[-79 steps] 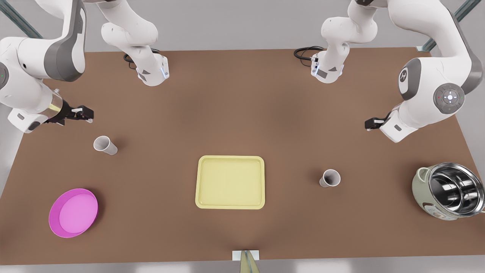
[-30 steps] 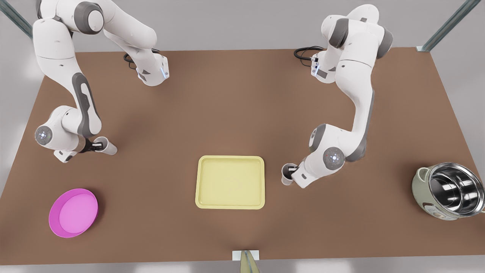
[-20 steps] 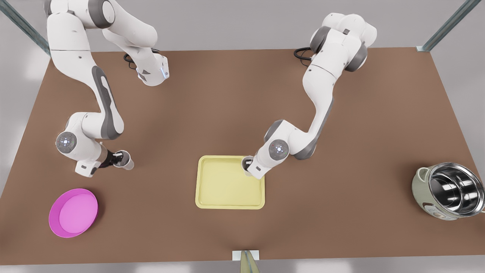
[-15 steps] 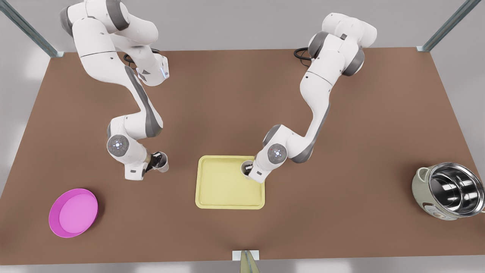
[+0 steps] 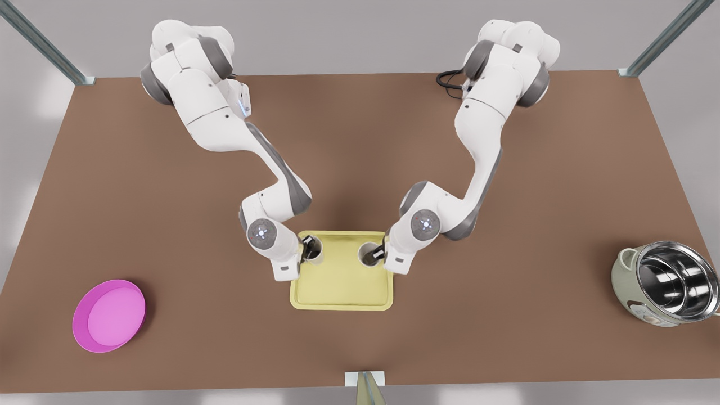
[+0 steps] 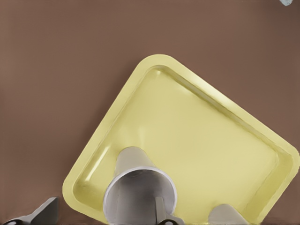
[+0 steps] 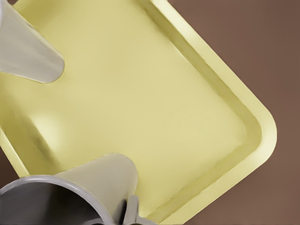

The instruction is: Use both arms to respectively pick up the white IKEA cups from the middle-left and middle-right positions, then place the white IKEA cups onto the middle-middle tray, ensuring that the cups remain upright and do not tip over

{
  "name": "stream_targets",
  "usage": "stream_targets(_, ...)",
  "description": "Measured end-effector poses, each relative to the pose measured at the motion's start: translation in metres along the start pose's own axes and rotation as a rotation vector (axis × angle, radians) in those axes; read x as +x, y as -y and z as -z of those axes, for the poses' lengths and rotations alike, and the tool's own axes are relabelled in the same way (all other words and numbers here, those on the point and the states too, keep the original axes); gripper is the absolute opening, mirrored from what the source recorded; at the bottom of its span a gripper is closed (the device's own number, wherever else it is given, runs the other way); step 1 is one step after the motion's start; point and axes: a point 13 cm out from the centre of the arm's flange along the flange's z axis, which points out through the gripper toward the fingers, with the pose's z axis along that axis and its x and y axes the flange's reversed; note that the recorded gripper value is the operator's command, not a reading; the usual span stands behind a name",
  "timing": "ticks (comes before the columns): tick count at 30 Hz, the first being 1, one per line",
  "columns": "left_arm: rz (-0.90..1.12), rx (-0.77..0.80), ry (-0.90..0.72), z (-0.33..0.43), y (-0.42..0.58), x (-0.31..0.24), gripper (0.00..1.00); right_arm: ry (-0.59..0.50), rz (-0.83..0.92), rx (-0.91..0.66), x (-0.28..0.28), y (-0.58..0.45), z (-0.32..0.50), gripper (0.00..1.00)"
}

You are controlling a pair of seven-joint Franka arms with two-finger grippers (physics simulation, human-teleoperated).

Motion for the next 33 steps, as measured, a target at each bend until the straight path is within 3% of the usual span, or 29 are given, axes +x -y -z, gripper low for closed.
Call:
stream_targets(3,0.000,-0.076,0.016,0.093,-0.031,-0.002,1.00,-0.006,-0.008,-0.010,-0.002,-0.003,-0.013,0.21)
stream_targets(4,0.009,-0.113,0.038,0.139,-0.058,-0.021,1.00,-0.009,-0.011,-0.011,-0.001,-0.002,-0.015,0.39)
stream_targets(6,0.036,-0.201,0.070,0.217,-0.121,-0.061,1.00,-0.014,-0.018,-0.006,0.001,0.000,-0.017,1.00)
stream_targets(8,0.056,-0.287,0.070,0.264,-0.179,-0.083,1.00,-0.019,-0.026,0.013,0.002,0.005,-0.018,1.00)
stream_targets(11,0.035,-0.397,0.037,0.298,-0.266,-0.066,1.00,-0.019,-0.043,0.027,0.002,0.008,-0.016,1.00)
stream_targets(16,-0.071,-0.407,-0.029,0.308,-0.294,-0.060,1.00,-0.017,-0.050,0.010,0.001,-0.005,0.003,1.00)
stream_targets(20,-0.148,-0.422,-0.077,0.315,-0.302,-0.054,1.00,-0.032,-0.045,-0.006,0.006,-0.021,0.075,1.00)
stream_targets(23,-0.202,-0.426,-0.101,0.319,-0.304,-0.050,1.00,-0.119,-0.176,-0.058,0.062,0.026,0.111,1.00)
stream_targets(26,-0.252,-0.422,-0.109,0.325,-0.302,-0.047,1.00,-0.268,-0.316,0.071,0.139,0.112,0.153,1.00)
stream_targets(30,-0.299,-0.416,-0.097,0.344,-0.303,-0.048,1.00,-0.194,-0.485,0.273,0.212,0.151,0.341,1.00)
stream_targets(33,-0.335,-0.422,-0.112,0.356,-0.302,-0.038,1.00,-0.172,-0.563,0.299,0.262,0.125,0.404,1.00)
